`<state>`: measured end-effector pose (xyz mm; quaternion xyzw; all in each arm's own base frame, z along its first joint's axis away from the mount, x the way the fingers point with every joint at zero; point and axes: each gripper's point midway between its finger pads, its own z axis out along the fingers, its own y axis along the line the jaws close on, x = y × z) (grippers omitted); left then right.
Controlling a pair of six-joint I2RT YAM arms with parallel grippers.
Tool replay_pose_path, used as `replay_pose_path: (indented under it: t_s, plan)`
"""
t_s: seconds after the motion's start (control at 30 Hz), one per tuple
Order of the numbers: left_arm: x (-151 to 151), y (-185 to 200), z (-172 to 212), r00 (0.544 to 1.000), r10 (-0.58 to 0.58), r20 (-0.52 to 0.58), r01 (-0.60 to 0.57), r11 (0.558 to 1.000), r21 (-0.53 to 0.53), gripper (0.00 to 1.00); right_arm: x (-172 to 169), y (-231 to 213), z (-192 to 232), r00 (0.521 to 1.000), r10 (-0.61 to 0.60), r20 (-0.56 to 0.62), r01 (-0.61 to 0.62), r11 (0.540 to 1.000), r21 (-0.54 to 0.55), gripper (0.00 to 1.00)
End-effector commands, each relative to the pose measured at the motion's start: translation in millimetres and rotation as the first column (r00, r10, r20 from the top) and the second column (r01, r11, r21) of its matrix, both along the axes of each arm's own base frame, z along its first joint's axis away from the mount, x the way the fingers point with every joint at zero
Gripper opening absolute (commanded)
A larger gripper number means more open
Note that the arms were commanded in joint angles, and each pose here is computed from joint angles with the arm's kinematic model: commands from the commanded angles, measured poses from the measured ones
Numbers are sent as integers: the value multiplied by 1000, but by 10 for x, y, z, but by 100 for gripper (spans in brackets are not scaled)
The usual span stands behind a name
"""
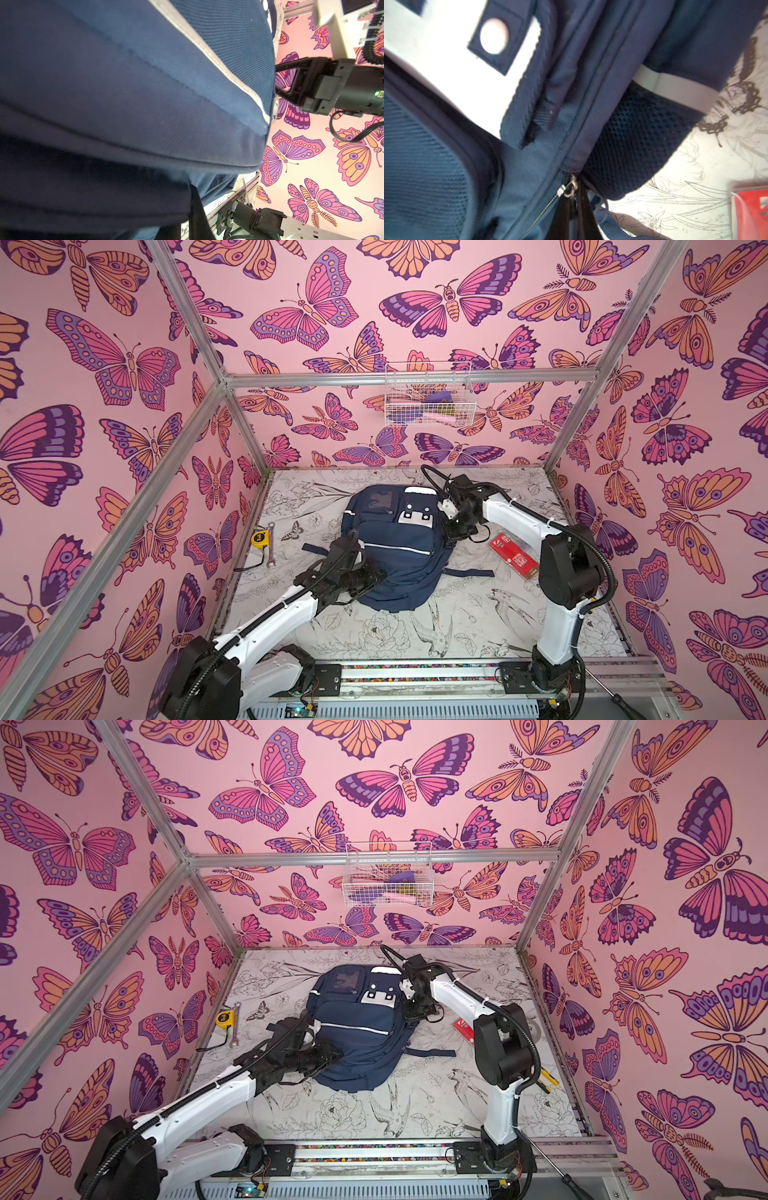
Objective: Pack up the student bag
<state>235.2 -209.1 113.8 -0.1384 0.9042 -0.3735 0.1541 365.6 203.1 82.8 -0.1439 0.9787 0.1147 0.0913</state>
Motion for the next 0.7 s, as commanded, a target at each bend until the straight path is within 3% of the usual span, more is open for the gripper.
replay_pose_path:
  t_s: [0.0, 0.17, 0.3, 0.4, 0.57, 0.67]
  plan:
    - [-328, 192, -327, 986, -20, -165, 38, 994, 103, 0, 326, -463, 159, 982, -100, 161, 121, 985, -125, 23]
    - [-294, 41, -243, 986, -31, -165, 31, 1000, -1, 0, 154, -611, 405, 959, -157, 238, 198, 967, -160, 45]
    - [-236, -92, 6, 991, -51, -122, 38, 994, -103, 40, -90, -625, 592, 934, -246, 258, 273, 959, -72, 51]
    - [-167, -107, 303, 998, -37, -43, 31, 990, -140, 57, -327, -272, 660, 939, -250, 236, 238, 968, 76, 50]
    - [-46, 15, 589, 998, 39, 49, -33, 992, -124, 73, -686, 311, 682, 944, -228, 239, 183, 964, 193, 51]
    - [2, 40, 402, 998, 65, -12, -66, 993, -94, 74, -773, 490, 676, 940, -258, 224, 192, 941, 277, 51]
